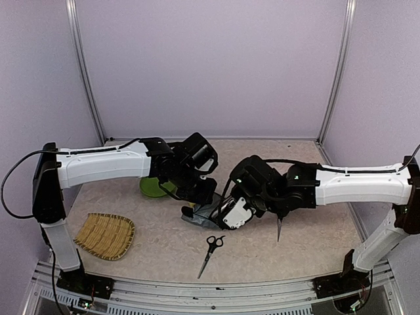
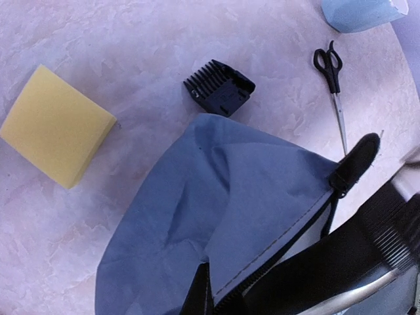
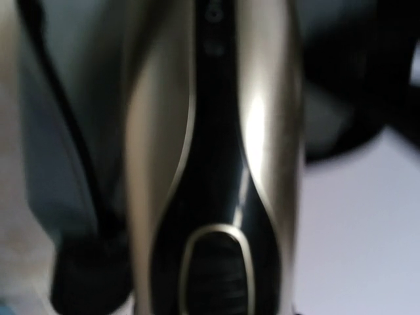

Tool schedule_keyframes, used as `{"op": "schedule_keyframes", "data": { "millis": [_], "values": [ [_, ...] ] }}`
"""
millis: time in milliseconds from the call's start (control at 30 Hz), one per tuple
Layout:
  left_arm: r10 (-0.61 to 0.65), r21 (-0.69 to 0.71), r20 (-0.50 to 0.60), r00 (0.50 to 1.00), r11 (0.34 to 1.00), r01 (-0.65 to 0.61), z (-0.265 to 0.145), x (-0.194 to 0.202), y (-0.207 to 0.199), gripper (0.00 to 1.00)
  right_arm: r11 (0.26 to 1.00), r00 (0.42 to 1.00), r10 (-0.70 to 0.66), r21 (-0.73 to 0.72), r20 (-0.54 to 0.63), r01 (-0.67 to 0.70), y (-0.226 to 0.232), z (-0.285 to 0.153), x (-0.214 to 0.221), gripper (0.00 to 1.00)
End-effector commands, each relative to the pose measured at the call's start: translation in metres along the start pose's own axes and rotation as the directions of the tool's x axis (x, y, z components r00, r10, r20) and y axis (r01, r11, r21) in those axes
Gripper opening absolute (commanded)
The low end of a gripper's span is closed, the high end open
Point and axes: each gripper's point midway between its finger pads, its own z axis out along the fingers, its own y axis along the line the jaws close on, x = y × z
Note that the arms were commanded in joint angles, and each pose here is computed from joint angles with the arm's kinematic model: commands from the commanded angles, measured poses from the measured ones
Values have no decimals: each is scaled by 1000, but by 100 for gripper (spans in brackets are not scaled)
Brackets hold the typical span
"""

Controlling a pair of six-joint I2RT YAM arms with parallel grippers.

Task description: Sort the hair-cutting tools

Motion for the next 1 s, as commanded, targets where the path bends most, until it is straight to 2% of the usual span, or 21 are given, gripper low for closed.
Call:
{"op": "schedule_keyframes", "data": {
  "millis": [0,100,200,400,533,667,800,967],
  "values": [
    [-55,128,23,998,990,52,2,-8,-18,0,996,997,75,-53,18,-74,10,7,-21,0],
    [-97,205,18,995,974,91,2,-6,-25,0,982,989,143,-120,-44,-147,17,16,-22,0],
    [-111,218,22,994,970,103,1,-4,-25,0,969,972,210,-110,-103,-221,9,21,-17,0],
    [-147,240,-7,989,960,144,10,9,-19,0,922,926,369,-100,-76,-375,-8,28,-28,0],
    [-167,227,-27,986,959,169,16,22,-11,0,894,908,415,-154,-65,-420,9,39,-33,0],
    [-194,242,-23,981,951,194,17,27,-6,0,829,855,515,-221,-56,-513,22,51,-25,0],
    [-219,273,-32,975,936,220,22,33,-5,0,812,845,534,-256,-40,-525,36,60,-26,0],
    [-229,305,-42,973,924,231,28,37,-8,0,802,820,571,-226,21,-553,24,66,-36,0]
  ]
}}
